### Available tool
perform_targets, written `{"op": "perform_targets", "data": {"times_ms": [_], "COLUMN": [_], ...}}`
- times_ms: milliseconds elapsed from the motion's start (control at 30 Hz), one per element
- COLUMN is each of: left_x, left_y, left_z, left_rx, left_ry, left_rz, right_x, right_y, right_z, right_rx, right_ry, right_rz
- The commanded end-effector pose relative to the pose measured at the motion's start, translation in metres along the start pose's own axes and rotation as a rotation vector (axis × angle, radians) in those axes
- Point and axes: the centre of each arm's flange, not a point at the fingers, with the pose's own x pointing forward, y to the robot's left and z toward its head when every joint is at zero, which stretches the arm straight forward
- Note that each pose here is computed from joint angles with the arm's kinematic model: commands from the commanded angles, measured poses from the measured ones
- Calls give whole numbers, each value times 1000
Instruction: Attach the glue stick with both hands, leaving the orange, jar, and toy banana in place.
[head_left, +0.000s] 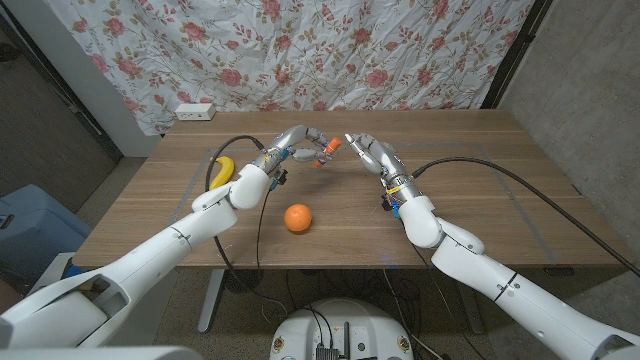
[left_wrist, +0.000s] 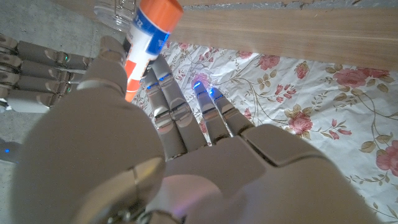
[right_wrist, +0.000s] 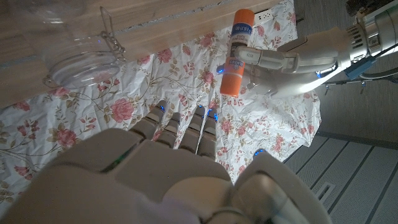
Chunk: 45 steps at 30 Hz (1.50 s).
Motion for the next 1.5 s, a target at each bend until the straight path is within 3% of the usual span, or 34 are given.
{"op": "perform_targets", "data": {"times_ms": [33,467,767,1500], "left_x": [8,10,12,18], "left_y": [4,13,23,35], "left_z": [0,-3,-6,-5], "left_rx": [26,87,127,213], "left_ry": [-8,3,7,-4], "left_rz": [-32,-71,-98,-186], "right_x": [1,2,4,2], "right_y": [-14,-30,-38,-56], "right_z": [-4,-13,-24,-55], "right_rx": [15,24,101,273], "right_ry": [3,16,30,65], "right_rz": [-40,-61,-89,-149]}}
